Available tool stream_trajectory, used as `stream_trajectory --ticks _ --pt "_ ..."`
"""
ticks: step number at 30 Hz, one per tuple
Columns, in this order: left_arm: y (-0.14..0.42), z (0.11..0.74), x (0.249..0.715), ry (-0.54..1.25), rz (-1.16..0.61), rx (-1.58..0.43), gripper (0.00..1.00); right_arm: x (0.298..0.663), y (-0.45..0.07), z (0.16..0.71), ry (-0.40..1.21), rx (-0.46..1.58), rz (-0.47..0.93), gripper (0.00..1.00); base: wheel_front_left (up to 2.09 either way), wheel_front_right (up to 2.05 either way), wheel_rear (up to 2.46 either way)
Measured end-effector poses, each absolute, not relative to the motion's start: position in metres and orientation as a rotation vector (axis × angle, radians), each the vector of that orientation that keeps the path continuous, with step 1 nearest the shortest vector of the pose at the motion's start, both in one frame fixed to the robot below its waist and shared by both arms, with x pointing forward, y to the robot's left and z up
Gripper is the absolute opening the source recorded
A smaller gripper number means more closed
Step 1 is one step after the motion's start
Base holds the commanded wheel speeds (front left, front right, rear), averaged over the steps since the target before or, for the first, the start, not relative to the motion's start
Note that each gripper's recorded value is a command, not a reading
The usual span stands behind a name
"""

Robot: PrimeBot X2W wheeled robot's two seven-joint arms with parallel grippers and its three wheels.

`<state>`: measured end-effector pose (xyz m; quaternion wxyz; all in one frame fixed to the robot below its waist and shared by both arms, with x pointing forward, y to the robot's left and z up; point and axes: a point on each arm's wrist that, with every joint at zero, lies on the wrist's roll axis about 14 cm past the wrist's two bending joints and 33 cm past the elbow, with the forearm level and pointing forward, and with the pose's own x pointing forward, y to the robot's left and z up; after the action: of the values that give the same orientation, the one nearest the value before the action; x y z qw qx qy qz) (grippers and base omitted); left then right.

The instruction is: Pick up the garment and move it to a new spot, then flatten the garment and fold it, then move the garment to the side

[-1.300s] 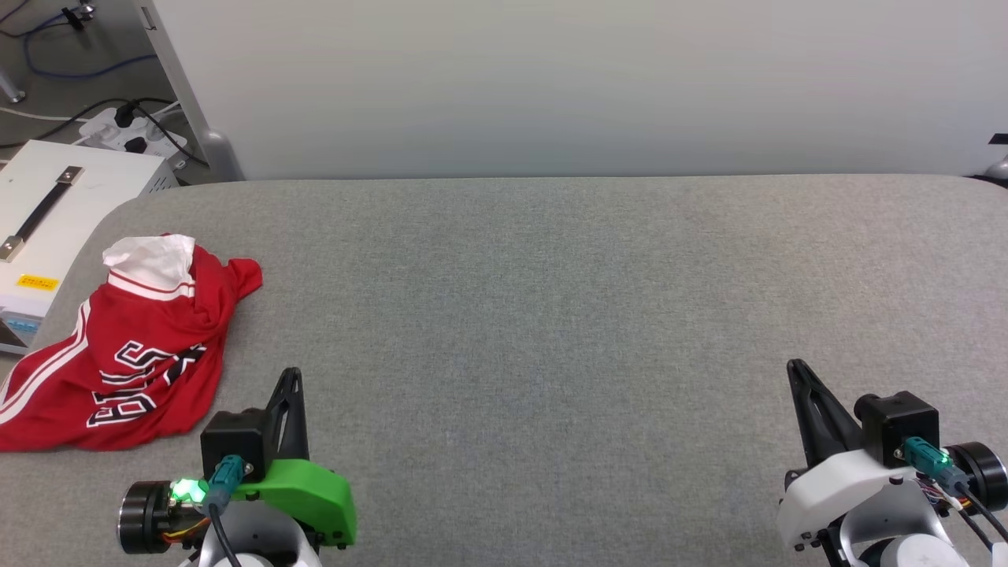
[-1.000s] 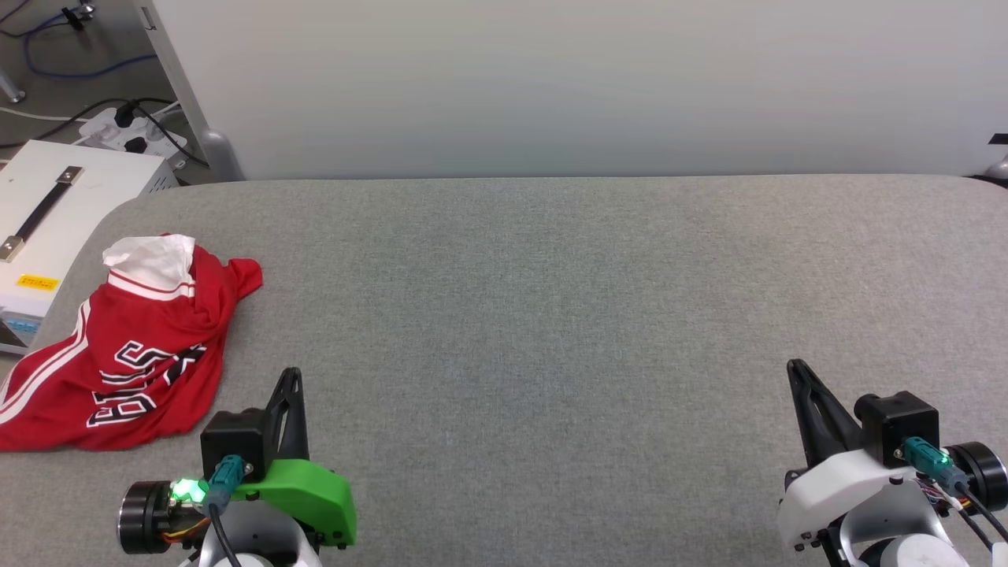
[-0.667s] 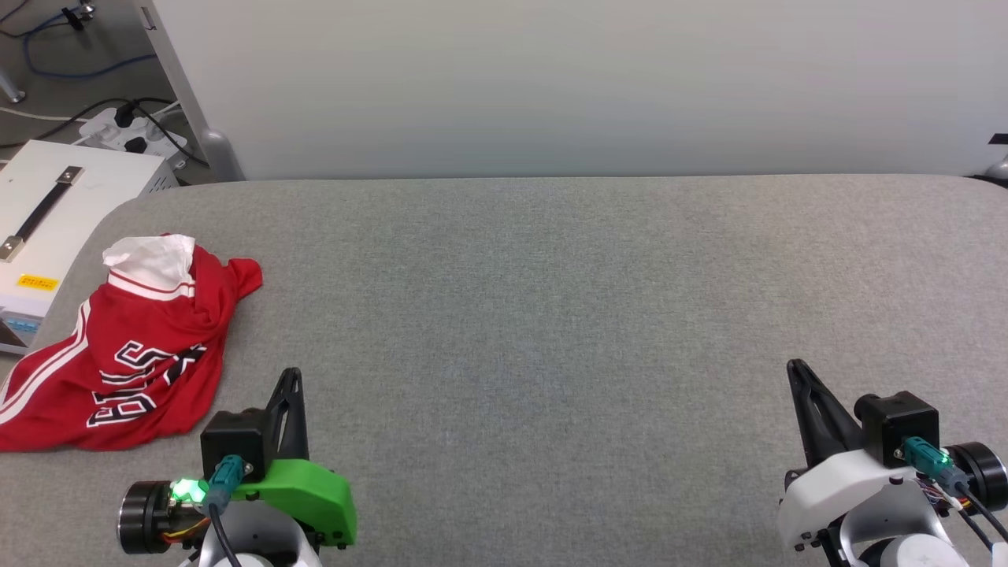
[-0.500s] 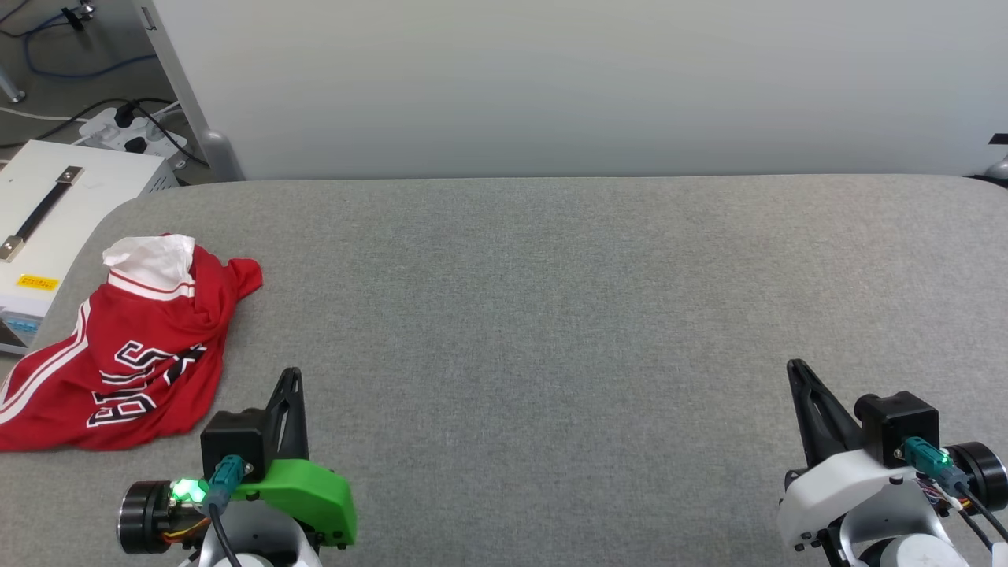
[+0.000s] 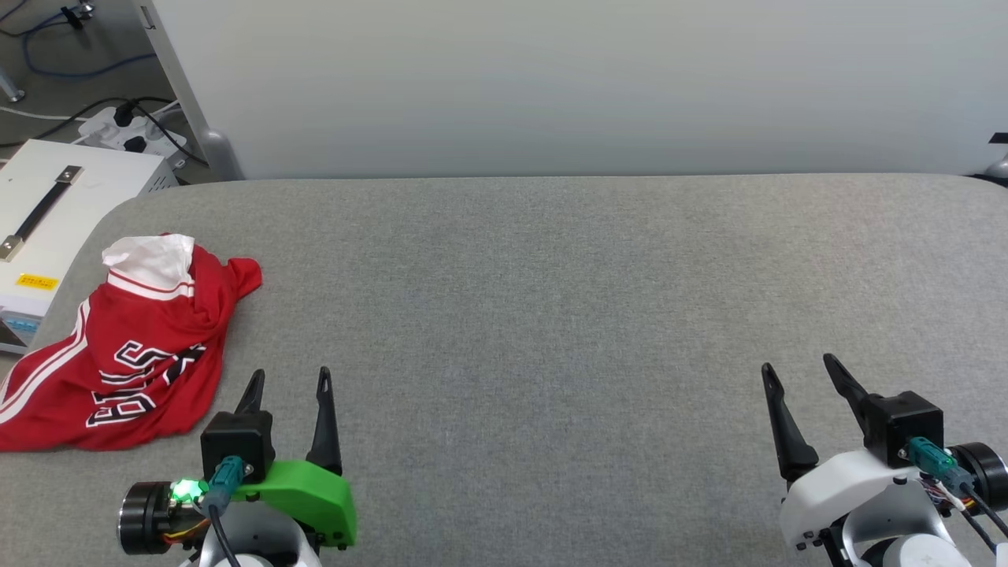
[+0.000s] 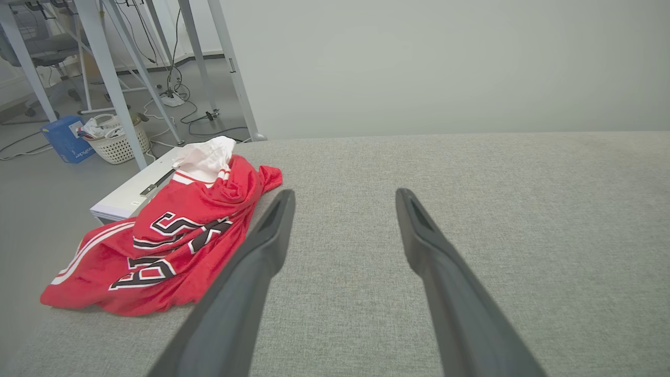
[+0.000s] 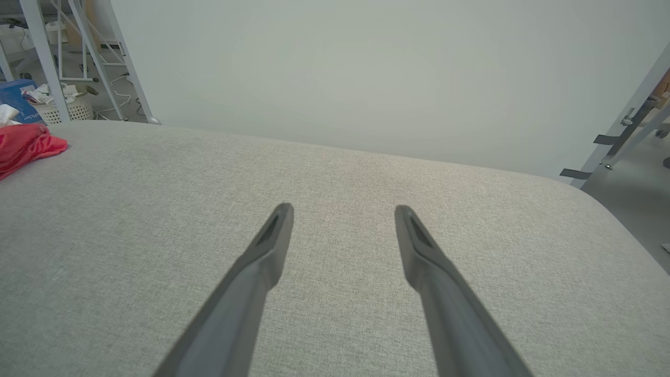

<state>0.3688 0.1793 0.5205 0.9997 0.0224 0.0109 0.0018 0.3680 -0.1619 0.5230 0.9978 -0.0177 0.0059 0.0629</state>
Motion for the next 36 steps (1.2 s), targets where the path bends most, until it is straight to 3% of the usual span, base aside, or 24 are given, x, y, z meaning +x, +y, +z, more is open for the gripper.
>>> stream_trajectory --ticks 36 --pt "0.173 0.528 0.37 -0.046 -0.009 0.01 1.0 0.366 -0.17 0.545 -0.101 0.05 0.102 1.0 0.0 0.0 0.0"
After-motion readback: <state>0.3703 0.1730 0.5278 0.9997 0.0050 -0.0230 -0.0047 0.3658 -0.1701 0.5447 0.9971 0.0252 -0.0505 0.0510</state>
